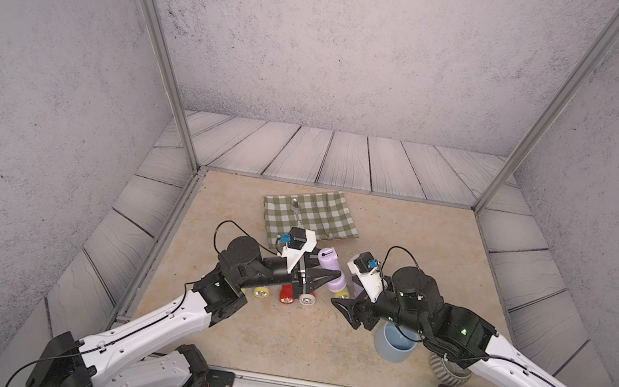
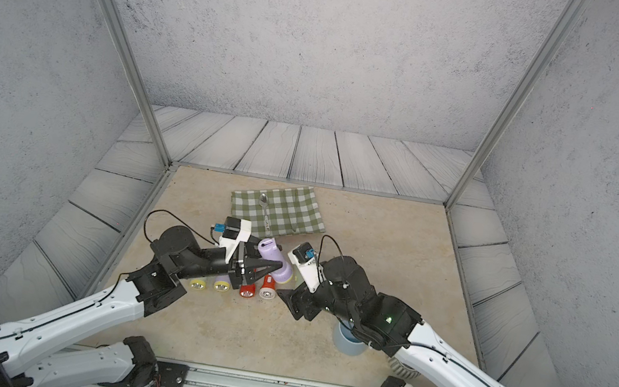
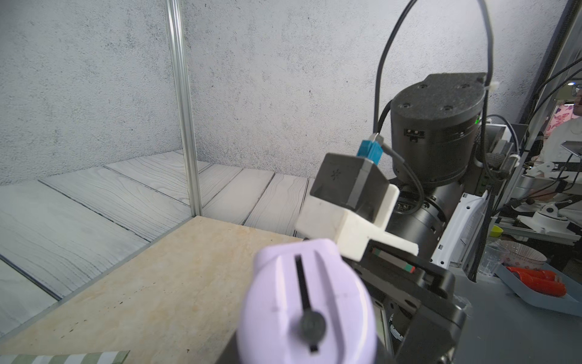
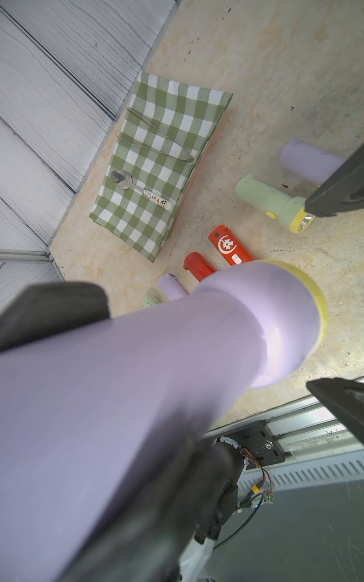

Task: Close the plug at the bottom of the flashlight
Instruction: Place the flashlight at the center of the board.

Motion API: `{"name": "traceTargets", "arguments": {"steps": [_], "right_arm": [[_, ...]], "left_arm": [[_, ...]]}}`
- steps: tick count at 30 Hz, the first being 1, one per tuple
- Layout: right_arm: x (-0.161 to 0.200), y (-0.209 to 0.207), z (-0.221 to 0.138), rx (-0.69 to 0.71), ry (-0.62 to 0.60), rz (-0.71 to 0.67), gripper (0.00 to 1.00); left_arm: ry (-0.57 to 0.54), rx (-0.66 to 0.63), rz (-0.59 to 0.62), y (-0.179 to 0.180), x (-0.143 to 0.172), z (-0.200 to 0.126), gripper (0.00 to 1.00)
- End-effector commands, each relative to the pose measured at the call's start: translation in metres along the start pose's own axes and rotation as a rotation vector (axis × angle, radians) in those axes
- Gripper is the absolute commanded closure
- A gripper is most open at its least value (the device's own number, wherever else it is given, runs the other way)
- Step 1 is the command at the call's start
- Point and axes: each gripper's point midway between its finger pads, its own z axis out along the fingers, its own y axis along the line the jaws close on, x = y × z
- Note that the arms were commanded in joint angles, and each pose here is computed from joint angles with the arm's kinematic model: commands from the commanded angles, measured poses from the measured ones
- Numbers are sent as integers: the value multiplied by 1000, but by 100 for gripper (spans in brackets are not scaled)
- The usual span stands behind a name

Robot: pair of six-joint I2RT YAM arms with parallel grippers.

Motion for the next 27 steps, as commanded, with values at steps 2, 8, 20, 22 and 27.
{"name": "traceTargets", "arguments": {"steps": [2,8,20,22,27], "right_arm": [[-31,-8,-6,49,-102,-3,18],[-45,-5,-2,36,-127,-14,20],[-49,4,11,-12,-116,-15,37],[-50,5,11,-18,-121,-15,42],[-48,7,11,-30,-114,-17,60]], "left_arm": [[-66,26,21,-5,-24,1,100],[-67,18,16,-3,-22,1,100],[-72,11,6,-1,-20,1,100],[-68,11,4,-1,-19,1,100],[-63,4,-1,1,-17,2,100]]}}
